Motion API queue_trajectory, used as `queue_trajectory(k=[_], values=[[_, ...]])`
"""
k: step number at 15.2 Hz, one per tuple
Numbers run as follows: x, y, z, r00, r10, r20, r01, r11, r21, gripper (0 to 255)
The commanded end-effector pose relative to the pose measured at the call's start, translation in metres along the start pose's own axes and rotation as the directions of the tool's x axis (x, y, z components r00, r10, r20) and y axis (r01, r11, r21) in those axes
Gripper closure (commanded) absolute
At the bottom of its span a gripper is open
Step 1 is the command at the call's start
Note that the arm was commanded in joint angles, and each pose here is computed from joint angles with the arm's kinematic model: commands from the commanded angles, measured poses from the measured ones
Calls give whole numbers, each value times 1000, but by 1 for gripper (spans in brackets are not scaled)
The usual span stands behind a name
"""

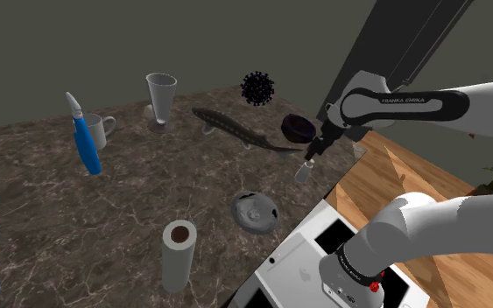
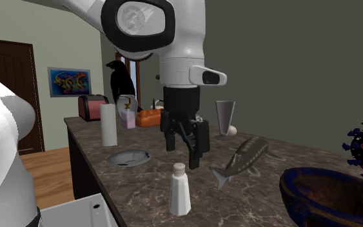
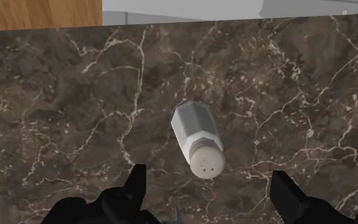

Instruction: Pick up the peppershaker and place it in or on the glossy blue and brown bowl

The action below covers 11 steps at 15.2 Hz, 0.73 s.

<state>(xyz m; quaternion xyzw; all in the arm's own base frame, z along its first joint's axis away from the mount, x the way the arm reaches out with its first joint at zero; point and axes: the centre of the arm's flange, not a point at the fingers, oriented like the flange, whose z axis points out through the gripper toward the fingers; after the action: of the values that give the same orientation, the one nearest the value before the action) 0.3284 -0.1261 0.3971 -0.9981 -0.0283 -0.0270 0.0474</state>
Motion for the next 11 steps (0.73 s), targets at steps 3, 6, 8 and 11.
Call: queue_trajectory(k=[3,6,8,11], values=[[0,2,22,1000,-1,-2,1,1000,0,0],[0,2,35,1000,-1,-2,1,1000,0,0],[0,2,35,1000,-1,-2,1,1000,0,0],[0,2,35,1000,-1,-2,1,1000,0,0]])
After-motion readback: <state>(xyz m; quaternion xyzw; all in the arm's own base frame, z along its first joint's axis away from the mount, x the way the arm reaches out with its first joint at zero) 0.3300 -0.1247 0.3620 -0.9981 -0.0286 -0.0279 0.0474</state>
